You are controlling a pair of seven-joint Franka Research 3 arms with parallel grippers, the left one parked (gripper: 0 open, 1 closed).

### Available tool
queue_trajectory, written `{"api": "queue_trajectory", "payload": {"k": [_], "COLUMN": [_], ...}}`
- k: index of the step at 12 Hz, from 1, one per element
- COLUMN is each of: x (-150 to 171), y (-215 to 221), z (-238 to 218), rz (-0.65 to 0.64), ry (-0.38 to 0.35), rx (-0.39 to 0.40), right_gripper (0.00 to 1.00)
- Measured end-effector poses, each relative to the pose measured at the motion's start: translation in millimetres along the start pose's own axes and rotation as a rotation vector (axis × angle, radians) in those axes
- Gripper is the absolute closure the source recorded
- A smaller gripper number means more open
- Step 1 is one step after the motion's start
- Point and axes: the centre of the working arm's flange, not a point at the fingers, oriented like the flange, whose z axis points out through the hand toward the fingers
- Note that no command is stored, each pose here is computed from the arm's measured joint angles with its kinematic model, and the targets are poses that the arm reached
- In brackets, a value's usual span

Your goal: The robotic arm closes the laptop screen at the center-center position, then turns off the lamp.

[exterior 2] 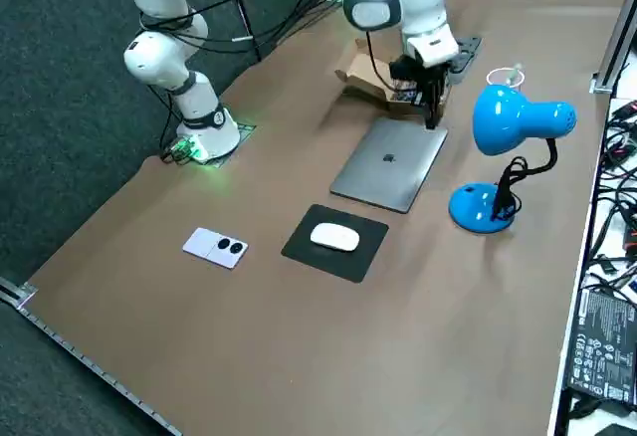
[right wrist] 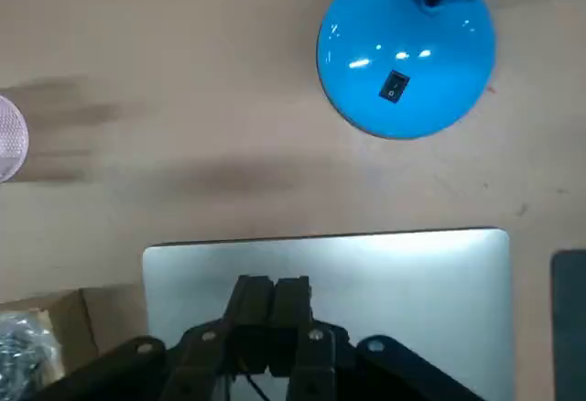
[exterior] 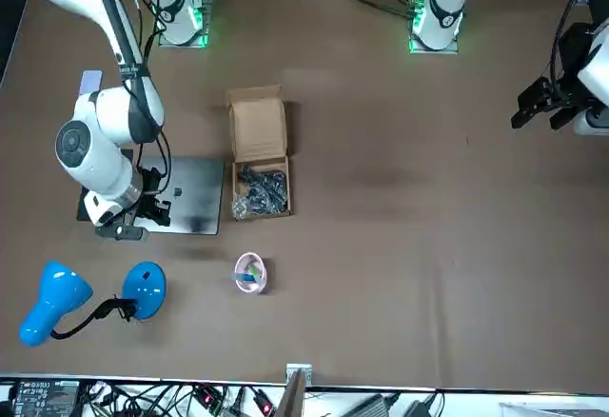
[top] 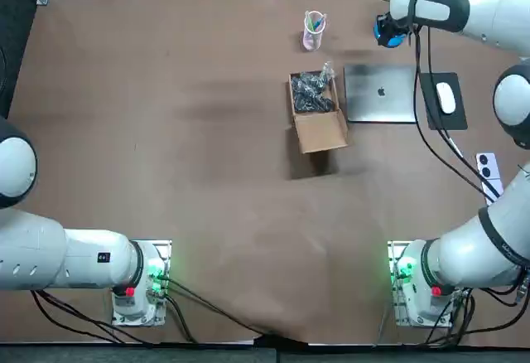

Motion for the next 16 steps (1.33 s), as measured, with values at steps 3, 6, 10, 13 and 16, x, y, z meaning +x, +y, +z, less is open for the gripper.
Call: {"api": "queue_trajectory", "payload": {"k": [3, 6, 10, 13, 16], "x": [-7.3, -15.0, -11.2, 5.3, 20.1], "y": [-26.3, -52.0, -72.7, -74.5, -78.5], "z": [-16.7, -23.2, -29.1, -26.4, -14.4], "rz": [0.03, 0.058, 0.081, 0.094, 0.179], "ry": [0.002, 0.051, 0.15, 0.204, 0.32], "rx": [-0.046, -0.129, -0.228, -0.261, -0.299], "right_gripper": [0.98, 0.98, 0.98, 0.98, 0.98]}}
